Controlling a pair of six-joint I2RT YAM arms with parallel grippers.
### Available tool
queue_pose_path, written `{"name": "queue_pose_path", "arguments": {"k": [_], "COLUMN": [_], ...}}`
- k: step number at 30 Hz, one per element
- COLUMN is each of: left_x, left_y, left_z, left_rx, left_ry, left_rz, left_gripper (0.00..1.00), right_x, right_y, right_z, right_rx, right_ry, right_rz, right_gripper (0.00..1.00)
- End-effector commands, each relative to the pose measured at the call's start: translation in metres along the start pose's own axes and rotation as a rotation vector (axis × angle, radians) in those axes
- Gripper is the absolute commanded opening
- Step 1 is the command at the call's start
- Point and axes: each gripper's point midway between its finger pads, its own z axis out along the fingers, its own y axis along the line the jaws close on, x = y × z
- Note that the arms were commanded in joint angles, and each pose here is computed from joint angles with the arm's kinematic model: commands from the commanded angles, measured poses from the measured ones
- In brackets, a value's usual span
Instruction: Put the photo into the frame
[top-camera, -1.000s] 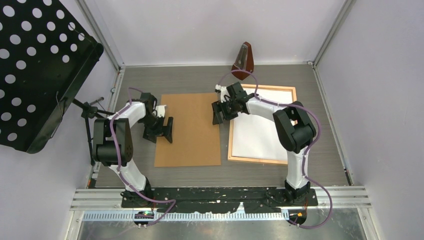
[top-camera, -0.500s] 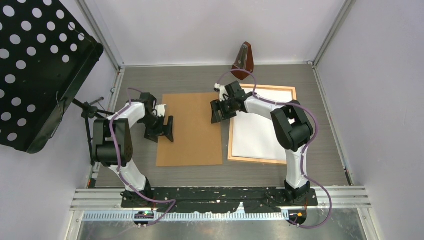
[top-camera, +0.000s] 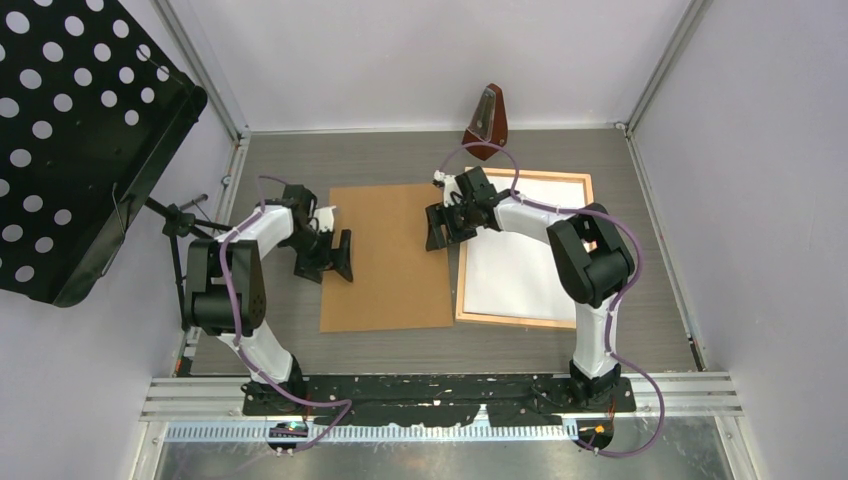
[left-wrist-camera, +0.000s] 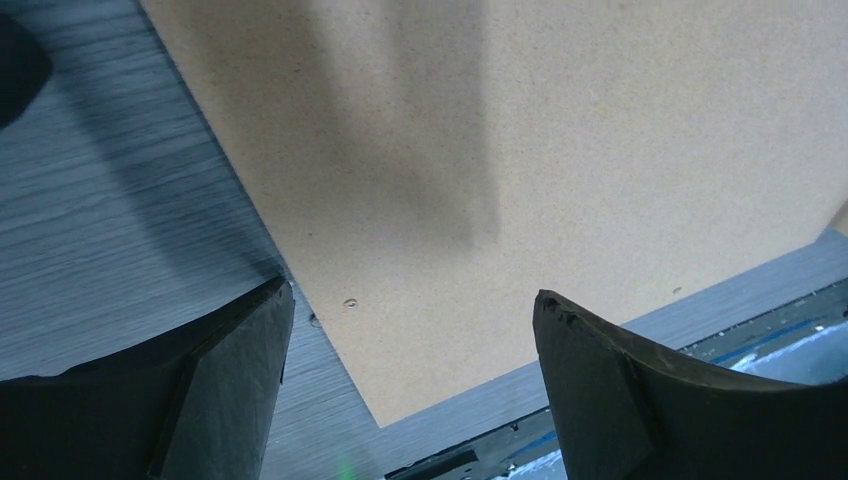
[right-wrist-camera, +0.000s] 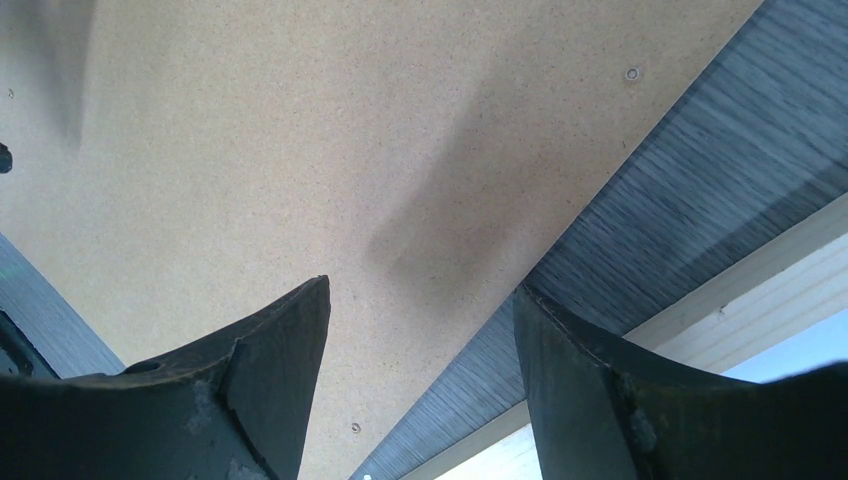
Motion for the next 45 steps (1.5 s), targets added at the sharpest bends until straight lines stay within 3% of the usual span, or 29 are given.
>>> {"name": "queue_pose_path", "arguments": {"k": [1,7,28,45], "left_x": [-0.022,-0.036,-0.035,-0.063], "left_y": [0.008,0.013,-0.029,-0.098], "left_z": [-0.011,-0.011,0.004,-0.065], "left_rx": [-0.076,-0.113,0.062,0.338], "left_ry": [-0.099,-0.112,-0.095,-0.344], "left_rz": [0.022,0.001,0.024,0.208], "left_gripper": [0.89,0.95,0.89,0.73], "right_x": [0.026,0.024,0.019,0.021], "right_y": [-0.002,-0.005,0.002,0.009], "right_z": [-0.002,-0.004,-0.005,-0.004], "right_rx": [0.01,0.017,-0.026,-0.071], "right_ry": [0.074,0.069,0.063,0.059], "right_rz": [0.04,0.04,0.055,0.063], "right_gripper": [0.74,0.73,0.72,0.71]}}
